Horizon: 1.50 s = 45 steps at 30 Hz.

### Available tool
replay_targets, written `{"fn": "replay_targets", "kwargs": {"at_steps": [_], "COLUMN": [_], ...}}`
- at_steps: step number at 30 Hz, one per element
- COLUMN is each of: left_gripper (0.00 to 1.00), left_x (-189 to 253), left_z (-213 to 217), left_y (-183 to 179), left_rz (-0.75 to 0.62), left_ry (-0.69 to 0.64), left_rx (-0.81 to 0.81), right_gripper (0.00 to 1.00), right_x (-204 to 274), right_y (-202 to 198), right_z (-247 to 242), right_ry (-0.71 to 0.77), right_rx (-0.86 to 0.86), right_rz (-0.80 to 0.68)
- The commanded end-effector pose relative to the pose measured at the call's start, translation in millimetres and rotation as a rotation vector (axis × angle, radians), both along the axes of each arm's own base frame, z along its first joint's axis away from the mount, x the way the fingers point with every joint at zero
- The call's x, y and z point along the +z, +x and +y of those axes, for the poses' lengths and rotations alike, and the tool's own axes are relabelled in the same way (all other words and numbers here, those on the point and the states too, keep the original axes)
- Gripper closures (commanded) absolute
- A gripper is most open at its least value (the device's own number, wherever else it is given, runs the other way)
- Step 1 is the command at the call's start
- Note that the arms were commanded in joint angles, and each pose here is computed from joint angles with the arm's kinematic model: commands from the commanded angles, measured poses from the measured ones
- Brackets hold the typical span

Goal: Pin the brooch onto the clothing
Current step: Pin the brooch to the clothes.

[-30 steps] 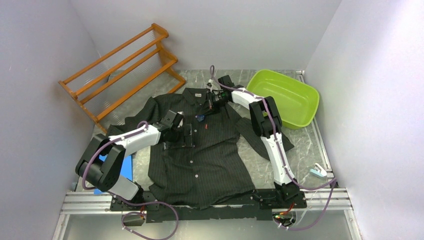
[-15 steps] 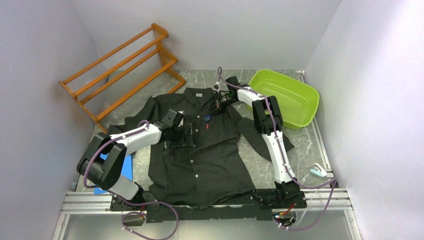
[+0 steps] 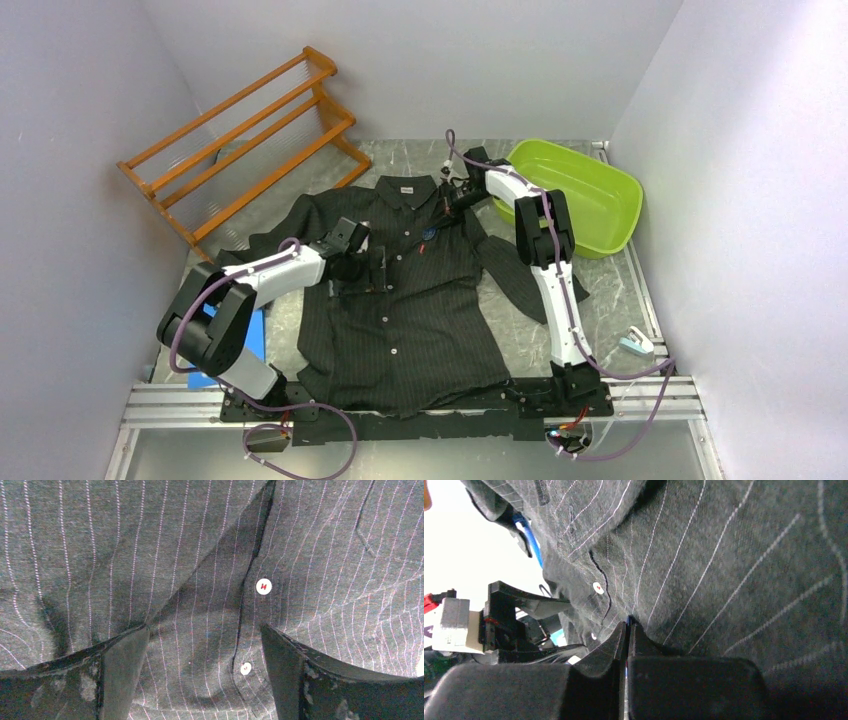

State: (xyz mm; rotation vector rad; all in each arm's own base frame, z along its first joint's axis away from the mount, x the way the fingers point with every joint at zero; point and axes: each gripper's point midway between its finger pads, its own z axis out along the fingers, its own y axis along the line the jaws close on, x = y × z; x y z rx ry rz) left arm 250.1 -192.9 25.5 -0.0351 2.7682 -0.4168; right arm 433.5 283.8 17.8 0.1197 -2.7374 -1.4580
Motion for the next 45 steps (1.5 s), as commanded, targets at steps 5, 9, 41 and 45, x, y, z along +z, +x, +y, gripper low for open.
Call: {"fn": "replay_targets", "kwargs": {"at_steps": [5, 9, 41, 45], "left_gripper": [0.1, 0.09, 0.13, 0.15], "left_x": [-29.4, -27.2, 95.4, 126.8], "left_z": [24.2, 26.6, -38.6, -67.0], "left_y": [-17.9, -19.7, 66.5, 76.0], "left_rz": [0.08, 0.086, -0.471, -0.664], "left_ry": [0.128, 0.138, -0.16, -0.301], "left_rx": [-0.009, -0.009, -0.189, -0.321], "right_gripper": [1.0, 1.0, 1.0, 1.0], "right_x": [27.2, 46.9, 112.5, 125.8], "right_y": [14.9, 18.5, -8.2, -4.3], "right_z": [-33.7, -35.6, -43.0, -43.2], "right_ry": [-0.178, -0.215, -0.738, -0.763], "right_rx": [-0.034, -0.048, -0.109, -0.194], "right_rz": [-0.157, -0.212, -0.455, -0.486]}}
